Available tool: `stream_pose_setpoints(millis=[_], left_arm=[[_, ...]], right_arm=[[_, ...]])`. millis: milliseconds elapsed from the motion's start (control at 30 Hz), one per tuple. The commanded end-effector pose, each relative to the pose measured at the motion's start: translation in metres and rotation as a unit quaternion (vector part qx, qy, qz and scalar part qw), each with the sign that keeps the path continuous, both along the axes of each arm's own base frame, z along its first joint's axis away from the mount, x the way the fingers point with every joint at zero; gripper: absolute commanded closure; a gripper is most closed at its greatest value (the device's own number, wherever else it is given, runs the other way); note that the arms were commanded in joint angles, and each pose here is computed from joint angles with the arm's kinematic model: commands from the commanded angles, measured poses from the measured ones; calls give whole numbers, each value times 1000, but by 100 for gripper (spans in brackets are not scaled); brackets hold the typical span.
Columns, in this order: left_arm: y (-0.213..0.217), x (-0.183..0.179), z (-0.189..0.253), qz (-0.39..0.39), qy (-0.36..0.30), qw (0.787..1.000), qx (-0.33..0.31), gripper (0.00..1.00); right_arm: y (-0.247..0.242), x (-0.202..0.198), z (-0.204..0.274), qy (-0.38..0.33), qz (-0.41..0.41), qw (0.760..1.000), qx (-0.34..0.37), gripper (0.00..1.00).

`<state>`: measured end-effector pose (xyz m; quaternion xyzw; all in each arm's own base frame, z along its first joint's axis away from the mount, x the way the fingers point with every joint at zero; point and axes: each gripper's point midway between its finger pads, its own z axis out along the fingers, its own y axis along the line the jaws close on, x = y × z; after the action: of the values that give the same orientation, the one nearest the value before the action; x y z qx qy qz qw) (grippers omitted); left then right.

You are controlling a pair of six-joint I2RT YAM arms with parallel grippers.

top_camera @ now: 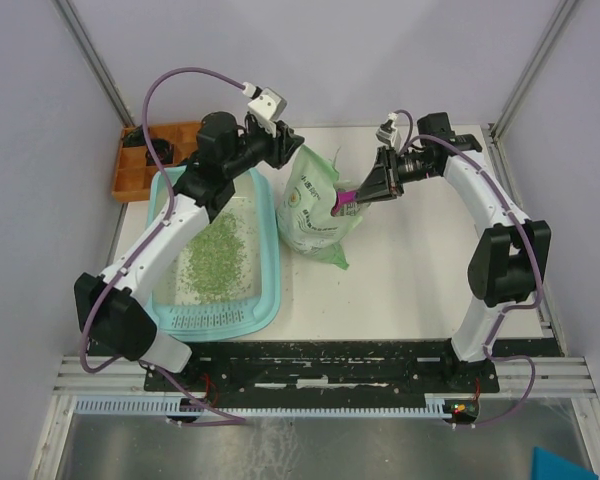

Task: Fill the litter box with clean litter
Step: 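Scoop the cat litter from the cat litter bag.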

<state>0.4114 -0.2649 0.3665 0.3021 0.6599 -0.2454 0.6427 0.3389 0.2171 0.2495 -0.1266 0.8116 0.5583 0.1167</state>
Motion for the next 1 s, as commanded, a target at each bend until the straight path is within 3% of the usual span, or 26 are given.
stream_pose_setpoints(millis=[0,967], left_arm=[[12,-13,39,15,-61,998,-7,58],[31,-33,38,36,-62,997,-6,57]], right_arm=[[-7,-20,33,-39,22,998,34,98],[-74,-19,35,-40,-34,998,34,98]])
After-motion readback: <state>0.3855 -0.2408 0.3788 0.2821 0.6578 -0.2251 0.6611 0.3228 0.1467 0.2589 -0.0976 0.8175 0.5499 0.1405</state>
